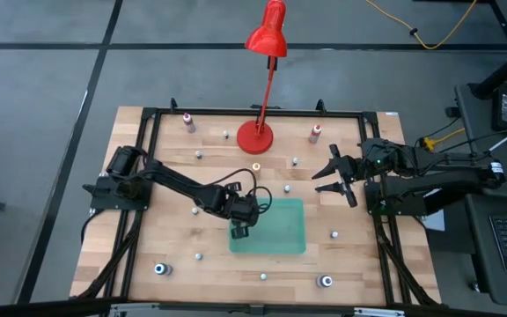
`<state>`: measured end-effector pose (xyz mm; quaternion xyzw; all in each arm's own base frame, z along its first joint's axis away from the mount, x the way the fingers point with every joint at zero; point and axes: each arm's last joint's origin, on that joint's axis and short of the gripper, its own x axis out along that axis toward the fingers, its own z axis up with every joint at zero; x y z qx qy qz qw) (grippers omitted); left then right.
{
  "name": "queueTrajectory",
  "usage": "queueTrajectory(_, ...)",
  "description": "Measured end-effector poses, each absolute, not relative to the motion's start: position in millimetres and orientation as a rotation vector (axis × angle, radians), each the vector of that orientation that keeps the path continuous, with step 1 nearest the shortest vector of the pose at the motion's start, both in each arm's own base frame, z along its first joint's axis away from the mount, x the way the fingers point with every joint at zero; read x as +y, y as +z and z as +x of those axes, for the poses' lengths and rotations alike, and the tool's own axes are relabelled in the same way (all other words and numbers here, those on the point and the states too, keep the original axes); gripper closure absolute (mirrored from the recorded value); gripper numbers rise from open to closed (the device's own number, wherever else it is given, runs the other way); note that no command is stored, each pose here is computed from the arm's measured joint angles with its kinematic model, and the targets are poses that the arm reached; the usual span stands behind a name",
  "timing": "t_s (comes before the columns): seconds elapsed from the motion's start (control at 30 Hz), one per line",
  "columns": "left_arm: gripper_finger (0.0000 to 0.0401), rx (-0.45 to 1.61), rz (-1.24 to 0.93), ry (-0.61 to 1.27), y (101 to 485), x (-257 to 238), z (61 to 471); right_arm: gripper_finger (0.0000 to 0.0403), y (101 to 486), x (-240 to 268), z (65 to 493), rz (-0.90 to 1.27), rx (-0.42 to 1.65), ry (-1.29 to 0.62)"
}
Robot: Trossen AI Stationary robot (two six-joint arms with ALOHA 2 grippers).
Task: Pick & Place food coloring
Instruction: Put the small black food coloring bottle into the blue bin, then put the small green food coloring bottle into the blue bin
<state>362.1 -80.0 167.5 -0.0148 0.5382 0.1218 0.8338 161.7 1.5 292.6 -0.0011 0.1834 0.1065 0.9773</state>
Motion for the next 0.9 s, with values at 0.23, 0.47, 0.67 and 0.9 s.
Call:
queueTrajectory(0.23,0.0344,1.132,-0.033,0.247,161.8,-81.5,366.6,0.024,292.0,1.5,161.4,-0.001,0.376,0.215)
queueTrajectory(0.47,0.033,1.132,-0.058,0.265,161.4,-79.7,366.7,0.024,291.8,1.9,161.2,0.005,0.378,0.228)
queueTrajectory(0.67,0.0308,1.141,-0.068,0.274,159.9,-79.3,366.2,0.024,291.9,2.0,161.2,0.007,0.378,0.23)
queueTrajectory(0.9,0.0283,1.172,-0.064,0.289,163.6,-78.2,361.8,0.024,291.8,2.0,161.3,0.025,0.381,0.226)
